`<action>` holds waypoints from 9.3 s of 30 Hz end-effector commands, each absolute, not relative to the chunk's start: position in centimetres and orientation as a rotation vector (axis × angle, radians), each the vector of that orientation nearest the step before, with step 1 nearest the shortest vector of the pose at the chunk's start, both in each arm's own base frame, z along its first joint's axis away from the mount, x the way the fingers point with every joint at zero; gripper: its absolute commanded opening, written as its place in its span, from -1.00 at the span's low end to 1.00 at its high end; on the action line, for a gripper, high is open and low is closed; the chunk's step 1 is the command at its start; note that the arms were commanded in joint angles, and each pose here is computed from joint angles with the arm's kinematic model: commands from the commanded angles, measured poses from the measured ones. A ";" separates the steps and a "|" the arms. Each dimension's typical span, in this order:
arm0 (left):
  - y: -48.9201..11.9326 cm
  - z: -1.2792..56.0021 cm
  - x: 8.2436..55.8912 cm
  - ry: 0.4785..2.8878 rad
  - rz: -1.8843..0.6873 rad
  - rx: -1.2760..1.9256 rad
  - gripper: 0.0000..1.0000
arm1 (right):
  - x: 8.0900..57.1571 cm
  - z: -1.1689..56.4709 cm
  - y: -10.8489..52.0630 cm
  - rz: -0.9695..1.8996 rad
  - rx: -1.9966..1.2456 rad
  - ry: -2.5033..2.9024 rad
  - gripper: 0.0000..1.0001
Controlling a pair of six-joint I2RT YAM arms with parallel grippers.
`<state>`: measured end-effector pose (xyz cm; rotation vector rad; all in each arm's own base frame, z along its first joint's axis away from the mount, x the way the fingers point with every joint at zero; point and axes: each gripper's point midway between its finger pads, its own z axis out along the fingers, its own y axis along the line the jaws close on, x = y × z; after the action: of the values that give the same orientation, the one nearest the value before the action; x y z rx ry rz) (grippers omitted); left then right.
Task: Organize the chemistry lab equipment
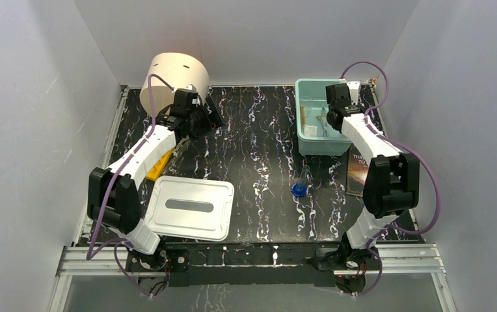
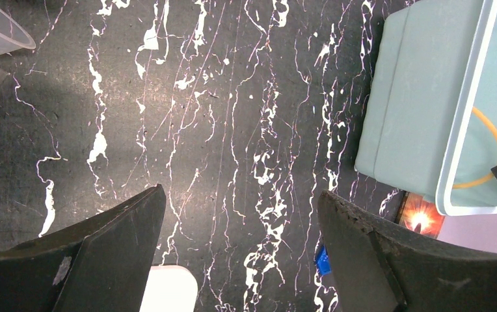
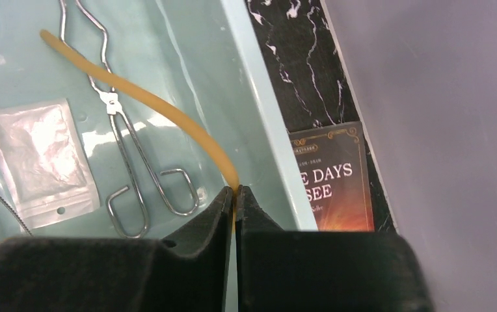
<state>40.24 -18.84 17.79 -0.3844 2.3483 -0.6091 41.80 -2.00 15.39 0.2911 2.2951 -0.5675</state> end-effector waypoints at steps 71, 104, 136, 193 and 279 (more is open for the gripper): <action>-22.9 17.3 39.4 2.374 -0.805 -0.225 0.82 | 25.3 15.3 15.3 0.268 -0.253 2.479 -0.32; -28.6 16.1 28.5 2.104 -1.245 0.559 0.52 | 32.6 21.6 31.3 1.046 -0.587 2.297 -0.42; -29.2 13.4 25.5 2.000 -1.145 1.092 -0.62 | 31.3 23.1 32.6 1.258 -0.625 2.337 -0.43; -34.7 21.3 32.0 1.958 -1.473 0.478 -0.87 | 34.9 21.9 29.9 1.170 -0.240 2.268 0.19; -31.7 23.9 35.7 1.998 -1.108 0.447 0.61 | 49.5 9.5 8.7 0.392 -0.082 2.492 -0.38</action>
<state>35.21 -31.53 22.30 0.4211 2.0351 -1.1118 47.97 8.23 7.88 -0.0929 2.5391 0.3587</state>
